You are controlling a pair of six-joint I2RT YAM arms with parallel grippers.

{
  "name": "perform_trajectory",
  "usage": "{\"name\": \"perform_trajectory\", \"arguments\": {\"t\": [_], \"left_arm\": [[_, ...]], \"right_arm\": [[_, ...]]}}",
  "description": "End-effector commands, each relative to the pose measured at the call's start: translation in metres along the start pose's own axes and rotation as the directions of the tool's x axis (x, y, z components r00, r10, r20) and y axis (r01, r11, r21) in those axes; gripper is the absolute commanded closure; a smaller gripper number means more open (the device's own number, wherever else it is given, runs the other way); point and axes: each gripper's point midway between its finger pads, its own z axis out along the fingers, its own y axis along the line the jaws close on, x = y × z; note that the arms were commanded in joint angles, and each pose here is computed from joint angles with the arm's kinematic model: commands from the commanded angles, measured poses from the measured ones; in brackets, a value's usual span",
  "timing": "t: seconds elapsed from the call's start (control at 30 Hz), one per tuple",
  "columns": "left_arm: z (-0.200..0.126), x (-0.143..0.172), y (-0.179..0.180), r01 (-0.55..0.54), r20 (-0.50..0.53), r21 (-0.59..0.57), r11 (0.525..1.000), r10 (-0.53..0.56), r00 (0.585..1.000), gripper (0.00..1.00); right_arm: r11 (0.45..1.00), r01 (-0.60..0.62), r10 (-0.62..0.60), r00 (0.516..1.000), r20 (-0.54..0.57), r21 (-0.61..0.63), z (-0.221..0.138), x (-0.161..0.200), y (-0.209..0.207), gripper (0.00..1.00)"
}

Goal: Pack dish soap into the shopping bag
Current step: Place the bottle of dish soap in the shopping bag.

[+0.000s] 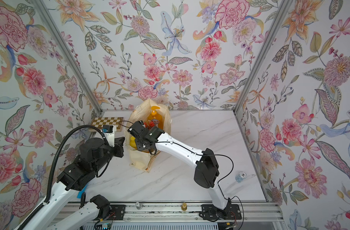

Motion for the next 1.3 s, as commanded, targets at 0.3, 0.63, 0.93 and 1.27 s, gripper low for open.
{"name": "perform_trajectory", "arguments": {"t": [0.3, 0.63, 0.93, 1.27], "left_arm": [[-0.003, -0.010, -0.001, -0.023, 0.021, 0.022, 0.999, 0.023, 1.000, 1.00], [-0.006, -0.008, 0.002, -0.017, 0.029, 0.015, 1.000, 0.016, 0.999, 1.00], [-0.008, -0.009, 0.003, -0.016, 0.037, 0.009, 1.000, 0.015, 0.999, 1.00], [-0.007, -0.005, 0.004, -0.018, 0.032, 0.009, 1.000, 0.017, 0.999, 1.00]], "right_arm": [[0.990, 0.063, -0.054, 0.996, -0.077, 0.125, 0.002, 0.006, -0.022, 1.00], [0.988, 0.076, -0.061, 0.992, -0.112, 0.133, 0.016, 0.015, -0.017, 0.82], [0.998, 0.050, -0.049, 0.999, -0.007, 0.043, -0.022, -0.019, 0.000, 0.55], [1.000, 0.030, -0.030, 0.998, 0.061, -0.005, -0.054, -0.037, 0.004, 0.45]]}}
